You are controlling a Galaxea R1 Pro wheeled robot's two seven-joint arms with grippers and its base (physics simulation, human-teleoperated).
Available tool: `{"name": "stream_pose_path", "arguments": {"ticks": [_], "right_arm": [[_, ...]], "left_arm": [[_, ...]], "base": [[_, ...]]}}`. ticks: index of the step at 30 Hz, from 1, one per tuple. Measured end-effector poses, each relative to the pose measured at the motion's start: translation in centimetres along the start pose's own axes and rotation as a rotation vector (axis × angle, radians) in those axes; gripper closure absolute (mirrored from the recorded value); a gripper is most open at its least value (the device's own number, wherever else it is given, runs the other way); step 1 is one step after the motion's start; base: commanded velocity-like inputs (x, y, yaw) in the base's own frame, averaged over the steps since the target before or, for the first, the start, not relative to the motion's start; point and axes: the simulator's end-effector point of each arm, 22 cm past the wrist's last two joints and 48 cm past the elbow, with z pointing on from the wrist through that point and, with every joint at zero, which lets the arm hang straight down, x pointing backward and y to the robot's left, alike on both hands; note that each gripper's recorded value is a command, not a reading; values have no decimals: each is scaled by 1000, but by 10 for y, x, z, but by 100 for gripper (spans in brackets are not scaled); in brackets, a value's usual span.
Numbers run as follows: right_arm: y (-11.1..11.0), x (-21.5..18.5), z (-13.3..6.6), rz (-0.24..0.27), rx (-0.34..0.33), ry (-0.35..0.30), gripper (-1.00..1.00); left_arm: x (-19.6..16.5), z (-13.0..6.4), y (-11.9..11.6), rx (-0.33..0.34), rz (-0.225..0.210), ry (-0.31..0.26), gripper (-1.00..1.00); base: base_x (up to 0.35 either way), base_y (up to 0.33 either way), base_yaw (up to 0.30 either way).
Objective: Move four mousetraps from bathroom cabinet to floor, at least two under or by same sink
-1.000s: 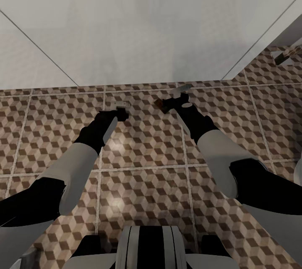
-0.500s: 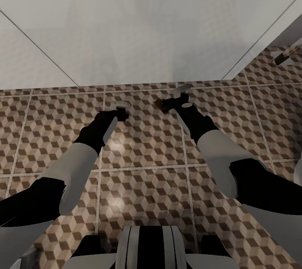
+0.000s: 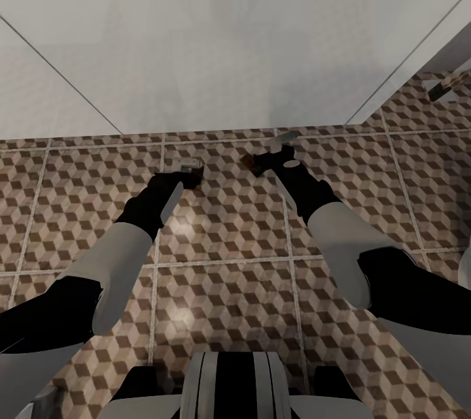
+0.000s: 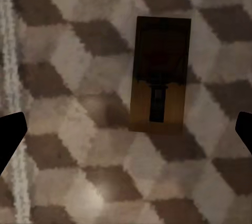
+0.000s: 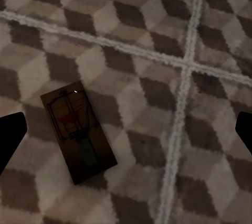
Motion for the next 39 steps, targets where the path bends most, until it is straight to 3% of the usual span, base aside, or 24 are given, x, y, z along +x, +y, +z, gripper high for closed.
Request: {"name": "stream_pose_path", "arguments": {"ticks": [23, 39], "right_arm": [[0, 0, 0, 0, 0, 0, -100], [0, 1, 0, 0, 0, 2, -100]], "left_arm": [[0, 0, 0, 0, 0, 0, -100], [0, 0, -1, 1, 0, -1, -100]], "base": [[-8, 0, 0], [-292, 0, 0]]}}
